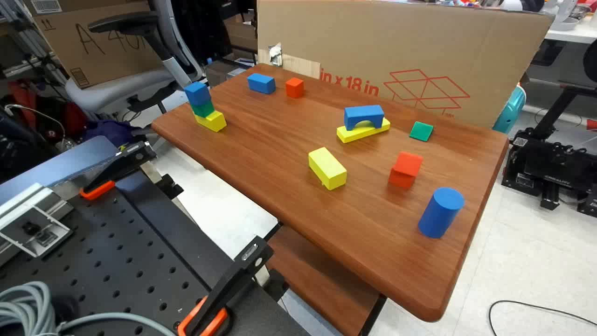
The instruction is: Move the yellow block away from you
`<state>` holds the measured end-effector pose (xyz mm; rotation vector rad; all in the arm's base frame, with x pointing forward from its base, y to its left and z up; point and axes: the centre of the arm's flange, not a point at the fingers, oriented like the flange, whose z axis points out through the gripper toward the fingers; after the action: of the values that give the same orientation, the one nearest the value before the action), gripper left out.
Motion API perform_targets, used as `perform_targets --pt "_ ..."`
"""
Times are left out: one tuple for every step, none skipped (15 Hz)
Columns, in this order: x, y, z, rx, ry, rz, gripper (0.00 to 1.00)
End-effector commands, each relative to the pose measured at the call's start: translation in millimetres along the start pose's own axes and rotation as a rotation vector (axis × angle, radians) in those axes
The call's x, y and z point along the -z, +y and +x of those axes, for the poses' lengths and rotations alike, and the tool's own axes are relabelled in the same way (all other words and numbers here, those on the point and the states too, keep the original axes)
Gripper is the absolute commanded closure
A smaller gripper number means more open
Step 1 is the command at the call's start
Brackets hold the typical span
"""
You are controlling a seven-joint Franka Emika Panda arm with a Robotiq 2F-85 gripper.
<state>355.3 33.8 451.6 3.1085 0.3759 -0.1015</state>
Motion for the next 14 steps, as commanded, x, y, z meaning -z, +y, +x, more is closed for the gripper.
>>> perform_targets --pt "0 0 0 0.0 0.0 0.0 0.0" --pt "0 0 0 0.0 0.0 0.0 0.0" --pt "0 0 0 0.0 0.0 0.0 0.0" --pt "0 0 0 0.0 0.0 0.0 0.0" --pt "0 0 0 0.0 0.0 0.0 0.0" --pt "0 0 0 0.0 0.0 0.0 0.0" --pt "0 0 0 0.0 0.0 0.0 0.0" --pt "0 0 0 0.0 0.0 0.0 0.0" --pt "0 0 0 0.0 0.0 0.0 0.0" --pt "0 0 0 0.0 0.0 0.0 0.0" --pt "0 1 5 -0.01 -0.006 0.004 0.0" --pt "0 4 12 -0.036 -0.01 0.018 0.0" --pt "0 7 17 -0.053 -0.012 0.025 0.0" --pt "-1 10 22 -0.071 -0.014 0.032 0.0"
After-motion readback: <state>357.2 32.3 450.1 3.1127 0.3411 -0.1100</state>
